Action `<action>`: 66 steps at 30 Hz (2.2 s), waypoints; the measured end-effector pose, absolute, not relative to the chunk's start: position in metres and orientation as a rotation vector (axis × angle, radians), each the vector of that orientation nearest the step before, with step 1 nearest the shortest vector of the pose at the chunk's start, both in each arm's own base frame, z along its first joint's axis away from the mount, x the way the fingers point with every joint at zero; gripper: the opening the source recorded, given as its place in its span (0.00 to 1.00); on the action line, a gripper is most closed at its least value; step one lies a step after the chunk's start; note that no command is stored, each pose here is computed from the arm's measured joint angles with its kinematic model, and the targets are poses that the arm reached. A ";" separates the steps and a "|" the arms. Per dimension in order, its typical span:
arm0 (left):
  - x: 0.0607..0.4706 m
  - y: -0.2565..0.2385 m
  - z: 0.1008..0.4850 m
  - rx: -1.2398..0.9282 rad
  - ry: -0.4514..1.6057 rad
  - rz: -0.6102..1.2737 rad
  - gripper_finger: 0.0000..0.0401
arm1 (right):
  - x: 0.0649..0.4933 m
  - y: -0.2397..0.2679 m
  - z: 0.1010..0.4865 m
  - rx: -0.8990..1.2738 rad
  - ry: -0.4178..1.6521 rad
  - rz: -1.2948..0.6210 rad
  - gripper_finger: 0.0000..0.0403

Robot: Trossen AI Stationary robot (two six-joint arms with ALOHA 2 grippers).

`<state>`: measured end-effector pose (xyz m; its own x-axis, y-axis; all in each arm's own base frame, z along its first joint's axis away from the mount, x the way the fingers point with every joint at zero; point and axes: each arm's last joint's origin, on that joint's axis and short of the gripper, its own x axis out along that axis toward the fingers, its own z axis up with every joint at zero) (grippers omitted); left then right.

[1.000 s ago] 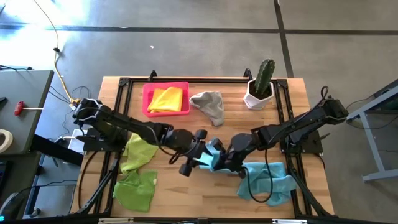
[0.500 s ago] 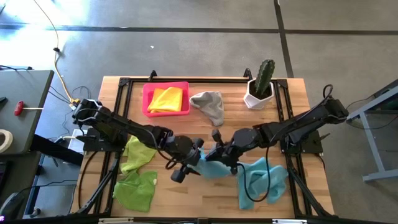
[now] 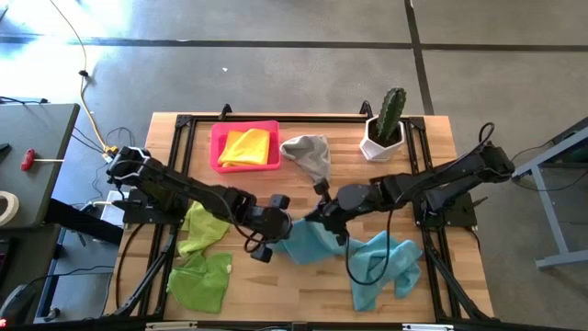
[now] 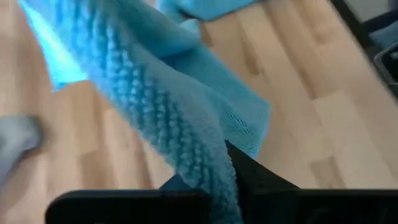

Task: Fold microfiber towels
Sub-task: Fold the top blue towel on the table

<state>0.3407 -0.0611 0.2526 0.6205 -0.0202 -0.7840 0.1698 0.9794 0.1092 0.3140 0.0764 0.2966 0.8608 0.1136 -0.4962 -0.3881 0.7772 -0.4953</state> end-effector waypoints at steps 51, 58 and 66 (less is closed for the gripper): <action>0.334 -0.112 0.187 0.159 1.205 -0.056 0.01 | 0.293 0.122 0.164 0.164 1.289 -0.041 0.35; 0.331 -0.127 0.188 0.160 1.179 -0.083 0.01 | 0.265 0.136 0.133 0.322 1.441 -0.090 0.35; 0.330 -0.133 0.188 0.160 1.166 -0.095 0.01 | 0.228 0.146 0.164 0.270 1.702 -0.323 0.35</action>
<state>0.3303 -0.1326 0.1882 0.3913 0.0088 -0.9202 0.1571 0.9846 0.0762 0.2283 0.1465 0.1638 -0.1535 -0.0046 -0.9881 0.3581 0.9318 -0.0599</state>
